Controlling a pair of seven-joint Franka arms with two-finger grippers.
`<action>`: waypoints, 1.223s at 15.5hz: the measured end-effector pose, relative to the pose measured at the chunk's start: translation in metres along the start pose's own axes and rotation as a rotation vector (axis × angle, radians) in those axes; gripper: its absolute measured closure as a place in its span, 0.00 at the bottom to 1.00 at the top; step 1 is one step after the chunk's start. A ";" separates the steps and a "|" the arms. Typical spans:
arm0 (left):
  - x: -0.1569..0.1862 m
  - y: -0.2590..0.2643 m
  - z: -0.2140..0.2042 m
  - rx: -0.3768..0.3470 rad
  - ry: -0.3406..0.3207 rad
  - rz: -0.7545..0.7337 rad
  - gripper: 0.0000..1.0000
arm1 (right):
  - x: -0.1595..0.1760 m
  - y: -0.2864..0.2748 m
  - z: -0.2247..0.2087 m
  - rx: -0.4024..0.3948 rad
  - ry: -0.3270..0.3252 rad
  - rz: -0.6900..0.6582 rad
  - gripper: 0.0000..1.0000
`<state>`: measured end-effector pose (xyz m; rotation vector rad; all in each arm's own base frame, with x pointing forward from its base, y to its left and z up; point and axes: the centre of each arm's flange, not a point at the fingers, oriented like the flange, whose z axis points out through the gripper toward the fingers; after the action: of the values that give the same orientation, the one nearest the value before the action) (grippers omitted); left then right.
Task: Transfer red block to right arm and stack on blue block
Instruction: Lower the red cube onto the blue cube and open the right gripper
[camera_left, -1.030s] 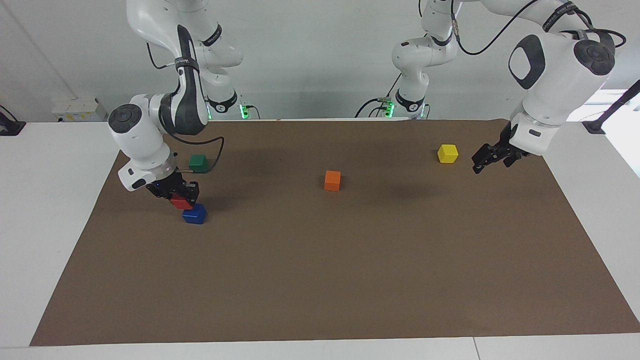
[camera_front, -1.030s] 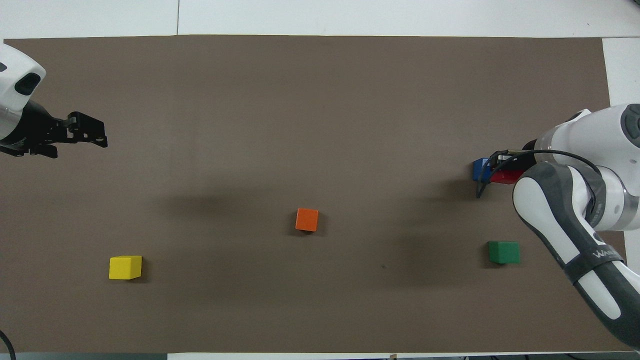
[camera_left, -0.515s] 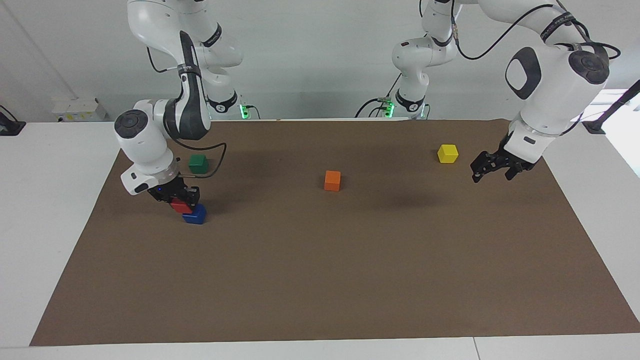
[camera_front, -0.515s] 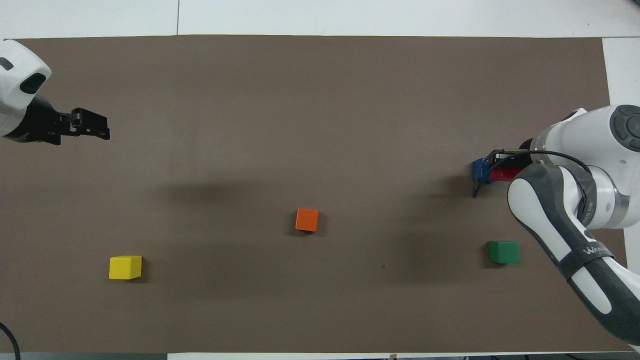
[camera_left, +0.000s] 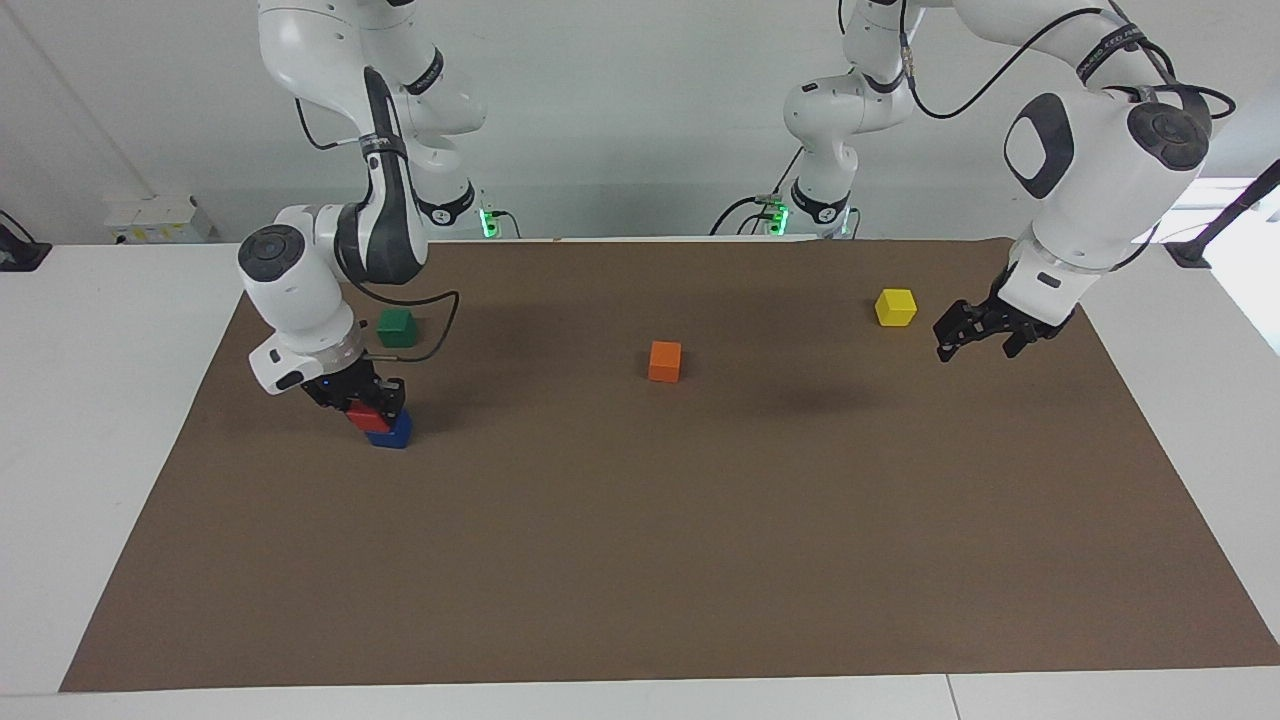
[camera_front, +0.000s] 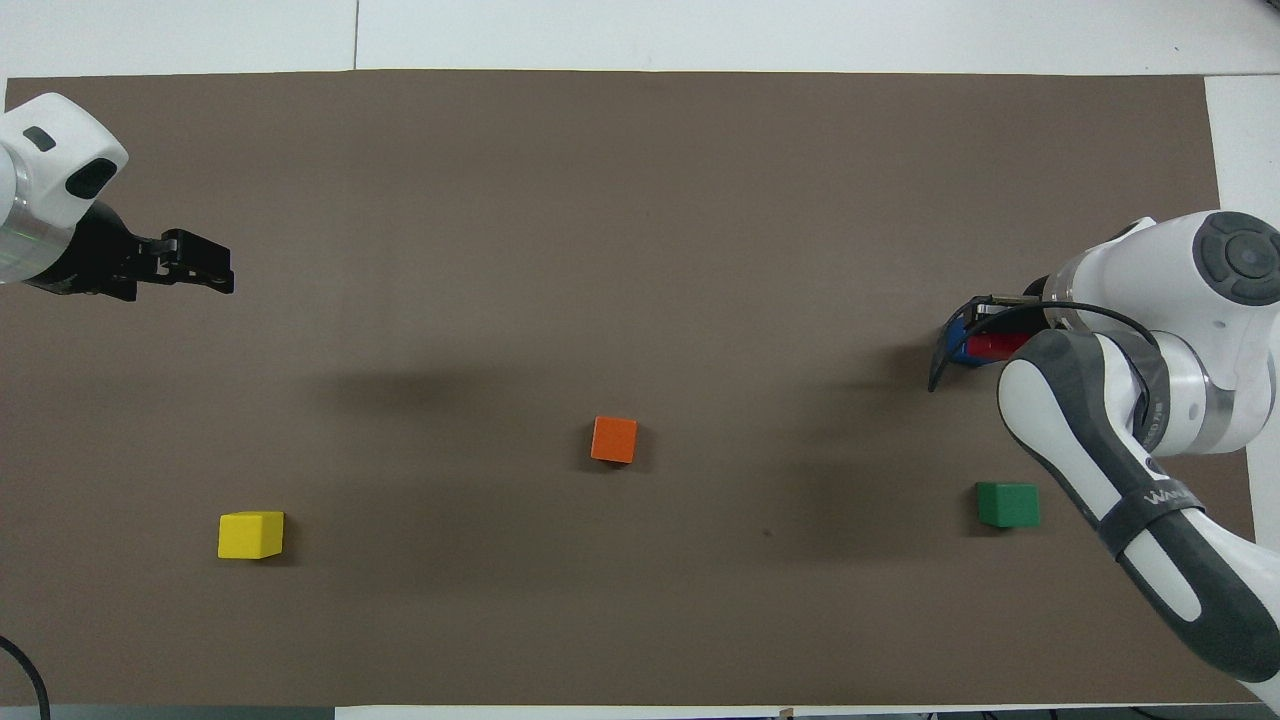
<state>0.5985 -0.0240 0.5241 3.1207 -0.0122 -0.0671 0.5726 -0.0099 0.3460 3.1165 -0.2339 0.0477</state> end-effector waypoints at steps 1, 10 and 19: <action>-0.002 -0.001 0.001 0.001 -0.017 -0.002 0.00 | 0.000 -0.001 0.000 0.000 0.001 0.001 0.44; -0.036 -0.002 -0.018 0.022 -0.051 -0.010 0.00 | 0.000 -0.002 0.016 0.006 0.031 0.002 0.19; -0.042 -0.011 -0.056 0.024 -0.019 -0.020 0.00 | 0.012 -0.003 -0.020 -0.007 -0.042 0.003 0.00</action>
<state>0.5594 -0.0112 0.5817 3.1440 0.0185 -0.0977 0.5845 -0.0085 0.3666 3.1122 -0.2392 -0.0187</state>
